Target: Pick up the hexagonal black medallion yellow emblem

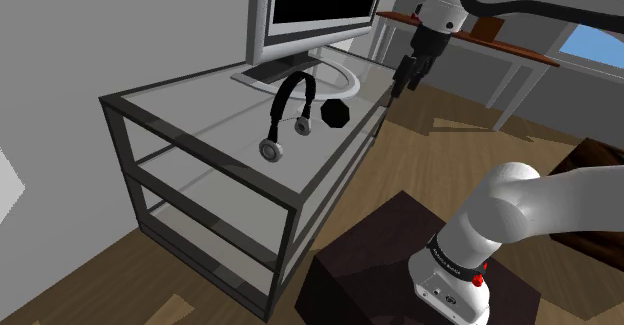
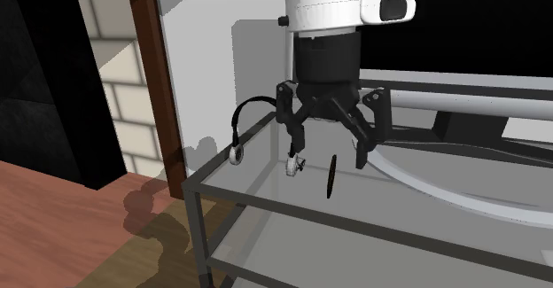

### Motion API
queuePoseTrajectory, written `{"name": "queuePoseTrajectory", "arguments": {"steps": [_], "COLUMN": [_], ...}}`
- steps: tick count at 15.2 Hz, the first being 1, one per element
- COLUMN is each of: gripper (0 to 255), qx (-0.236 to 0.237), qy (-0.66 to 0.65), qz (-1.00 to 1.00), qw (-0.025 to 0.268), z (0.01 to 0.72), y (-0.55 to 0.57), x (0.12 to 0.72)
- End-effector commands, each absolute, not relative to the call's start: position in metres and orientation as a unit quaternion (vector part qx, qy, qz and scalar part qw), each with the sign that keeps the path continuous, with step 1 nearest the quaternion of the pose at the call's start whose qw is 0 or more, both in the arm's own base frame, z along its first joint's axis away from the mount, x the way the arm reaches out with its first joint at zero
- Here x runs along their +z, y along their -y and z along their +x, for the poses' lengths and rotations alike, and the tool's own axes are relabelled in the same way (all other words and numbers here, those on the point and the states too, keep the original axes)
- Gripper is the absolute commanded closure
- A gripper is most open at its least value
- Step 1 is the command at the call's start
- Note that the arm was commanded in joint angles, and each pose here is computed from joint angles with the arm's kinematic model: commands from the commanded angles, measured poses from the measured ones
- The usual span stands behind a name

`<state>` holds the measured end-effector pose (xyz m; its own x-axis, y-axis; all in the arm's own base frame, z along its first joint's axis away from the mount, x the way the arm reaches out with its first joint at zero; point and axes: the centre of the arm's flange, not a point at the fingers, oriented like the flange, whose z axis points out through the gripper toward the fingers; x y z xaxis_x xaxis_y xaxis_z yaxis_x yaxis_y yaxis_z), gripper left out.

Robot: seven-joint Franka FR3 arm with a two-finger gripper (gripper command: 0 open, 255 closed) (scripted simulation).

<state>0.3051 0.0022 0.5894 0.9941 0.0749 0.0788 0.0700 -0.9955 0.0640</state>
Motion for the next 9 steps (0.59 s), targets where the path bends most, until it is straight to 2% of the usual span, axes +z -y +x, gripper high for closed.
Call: {"name": "queuePoseTrajectory", "arguments": {"steps": [1, 9], "gripper": [0, 0], "qx": [0.041, -0.043], "qy": [-0.036, -0.138], "qz": [0.998, 0.989], "qw": [0.031, 0.02], "z": [0.305, 0.413], "y": [-0.002, -0.032], "x": [0.589, 0.533]}}
